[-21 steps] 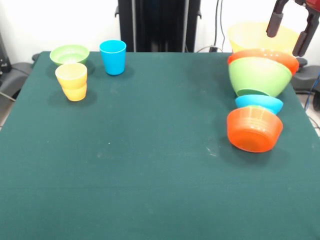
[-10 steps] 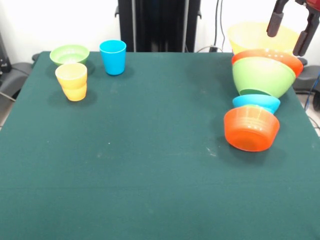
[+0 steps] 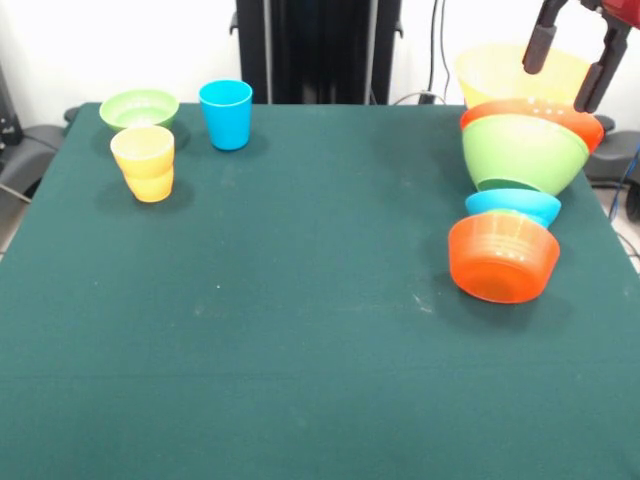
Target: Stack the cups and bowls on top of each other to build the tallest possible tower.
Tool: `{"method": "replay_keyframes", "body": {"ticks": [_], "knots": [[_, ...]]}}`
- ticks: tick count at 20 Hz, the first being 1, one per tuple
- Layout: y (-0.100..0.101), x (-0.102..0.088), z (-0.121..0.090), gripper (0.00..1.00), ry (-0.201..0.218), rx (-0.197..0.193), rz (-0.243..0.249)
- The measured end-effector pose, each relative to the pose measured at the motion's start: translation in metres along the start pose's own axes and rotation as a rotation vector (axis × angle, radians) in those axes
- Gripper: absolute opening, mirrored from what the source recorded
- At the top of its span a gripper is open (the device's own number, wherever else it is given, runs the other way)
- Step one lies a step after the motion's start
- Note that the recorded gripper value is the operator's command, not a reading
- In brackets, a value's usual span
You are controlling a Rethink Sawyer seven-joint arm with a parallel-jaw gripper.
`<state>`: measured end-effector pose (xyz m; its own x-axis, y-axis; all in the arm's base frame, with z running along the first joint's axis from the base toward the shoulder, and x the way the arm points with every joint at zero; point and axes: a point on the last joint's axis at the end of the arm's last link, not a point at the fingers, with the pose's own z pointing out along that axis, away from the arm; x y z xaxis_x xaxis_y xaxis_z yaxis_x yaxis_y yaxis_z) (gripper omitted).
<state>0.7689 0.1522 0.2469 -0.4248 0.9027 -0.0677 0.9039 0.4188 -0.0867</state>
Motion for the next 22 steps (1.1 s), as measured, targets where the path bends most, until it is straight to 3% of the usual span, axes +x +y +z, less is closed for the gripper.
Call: {"method": "replay_keyframes", "body": {"ticks": [12, 16, 22], "knots": [[-0.009, -0.018, 0.001, 1.00, -0.052, 0.015, -0.014], [-0.015, -0.041, 0.004, 1.00, -0.065, -0.025, -0.002], [-0.025, -0.084, 0.020, 1.00, -0.119, -0.089, -0.015]]}}
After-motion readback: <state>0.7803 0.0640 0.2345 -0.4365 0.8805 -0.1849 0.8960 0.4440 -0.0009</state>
